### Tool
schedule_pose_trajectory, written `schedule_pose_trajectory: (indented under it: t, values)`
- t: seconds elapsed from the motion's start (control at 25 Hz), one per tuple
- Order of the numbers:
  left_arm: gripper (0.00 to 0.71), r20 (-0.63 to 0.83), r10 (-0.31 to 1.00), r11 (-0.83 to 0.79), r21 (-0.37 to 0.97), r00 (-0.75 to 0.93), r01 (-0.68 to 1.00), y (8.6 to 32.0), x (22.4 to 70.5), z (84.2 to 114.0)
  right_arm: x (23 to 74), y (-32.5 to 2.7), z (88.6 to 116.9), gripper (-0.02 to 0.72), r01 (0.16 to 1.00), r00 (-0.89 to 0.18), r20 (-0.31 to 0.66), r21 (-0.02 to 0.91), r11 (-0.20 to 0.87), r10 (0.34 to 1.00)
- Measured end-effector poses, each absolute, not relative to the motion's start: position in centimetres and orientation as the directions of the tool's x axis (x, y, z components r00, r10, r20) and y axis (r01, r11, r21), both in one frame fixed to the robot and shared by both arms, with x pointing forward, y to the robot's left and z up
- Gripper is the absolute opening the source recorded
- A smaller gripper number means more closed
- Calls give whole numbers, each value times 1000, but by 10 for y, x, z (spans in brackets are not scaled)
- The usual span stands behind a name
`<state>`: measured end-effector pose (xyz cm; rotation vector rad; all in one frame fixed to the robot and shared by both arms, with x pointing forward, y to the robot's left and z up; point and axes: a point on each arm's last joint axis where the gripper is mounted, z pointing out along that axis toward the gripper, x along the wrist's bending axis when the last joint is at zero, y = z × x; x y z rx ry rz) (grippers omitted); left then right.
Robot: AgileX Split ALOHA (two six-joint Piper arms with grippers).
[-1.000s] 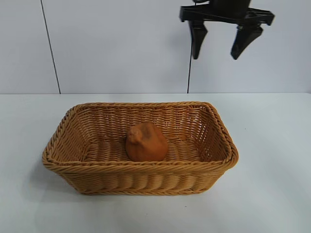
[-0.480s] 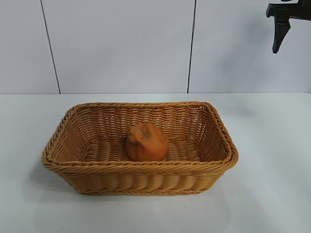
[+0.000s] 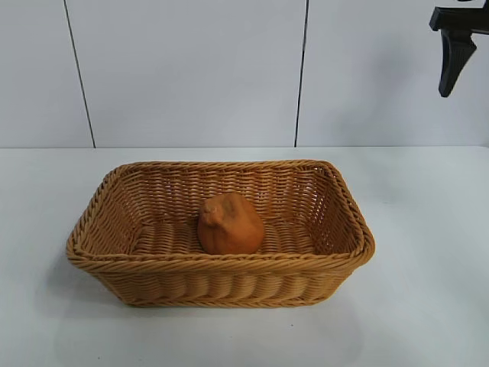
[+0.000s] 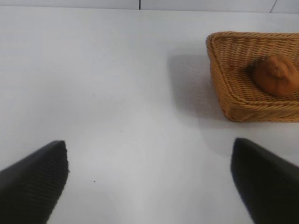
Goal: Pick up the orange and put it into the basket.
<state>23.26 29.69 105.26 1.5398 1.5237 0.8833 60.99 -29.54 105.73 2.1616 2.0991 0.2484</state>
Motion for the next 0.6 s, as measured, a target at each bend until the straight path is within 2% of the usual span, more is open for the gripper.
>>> schedule_pose_trajectory:
  t: [0.32,0.6]
  values:
    - [673,-47,998,24,890,39,455,297,233,1053,504,-295,1055,568,993,15,37,114,-19,999]
    - [673,-47,998,24,890,39,455,297,233,1053,416,-295,1049,568,988,-15,36,154,9,999]
